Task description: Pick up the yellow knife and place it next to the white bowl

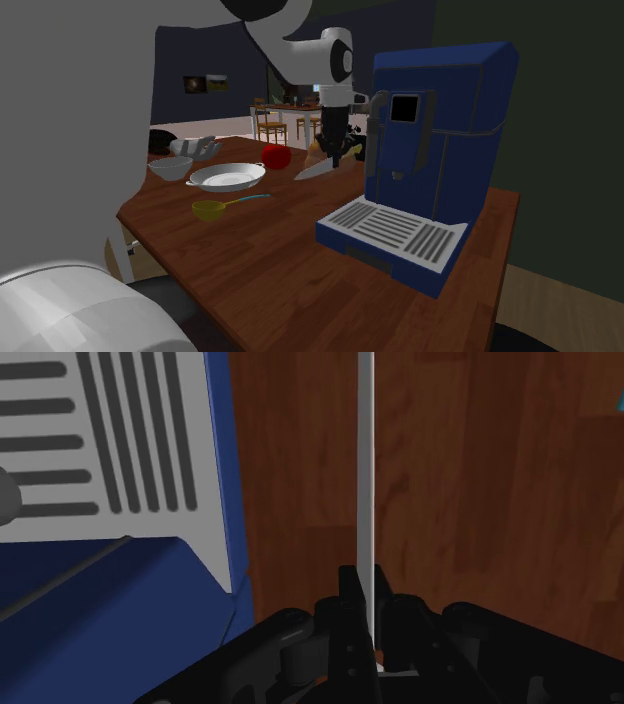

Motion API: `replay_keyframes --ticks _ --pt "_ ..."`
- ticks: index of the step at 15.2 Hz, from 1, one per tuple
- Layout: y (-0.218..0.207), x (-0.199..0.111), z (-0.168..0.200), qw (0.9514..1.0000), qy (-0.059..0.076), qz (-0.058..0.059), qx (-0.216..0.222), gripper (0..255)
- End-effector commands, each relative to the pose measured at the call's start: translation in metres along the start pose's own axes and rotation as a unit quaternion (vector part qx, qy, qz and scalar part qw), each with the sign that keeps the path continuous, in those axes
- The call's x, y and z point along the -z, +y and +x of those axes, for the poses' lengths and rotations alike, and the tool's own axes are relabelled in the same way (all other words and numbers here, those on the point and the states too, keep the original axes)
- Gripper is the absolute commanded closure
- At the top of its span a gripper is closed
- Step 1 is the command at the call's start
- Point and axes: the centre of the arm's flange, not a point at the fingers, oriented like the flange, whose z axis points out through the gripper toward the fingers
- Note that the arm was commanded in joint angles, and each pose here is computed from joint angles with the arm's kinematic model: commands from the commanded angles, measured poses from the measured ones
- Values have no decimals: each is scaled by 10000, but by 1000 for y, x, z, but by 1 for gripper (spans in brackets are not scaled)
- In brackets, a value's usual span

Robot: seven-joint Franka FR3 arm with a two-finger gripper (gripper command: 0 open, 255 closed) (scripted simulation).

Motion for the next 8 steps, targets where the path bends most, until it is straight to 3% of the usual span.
replay_keyframes --ticks 1,8 --pt "1 11 1 10000 4 -1 -6 255" --pt "-62 15 -46 10000 4 -1 -6 255"
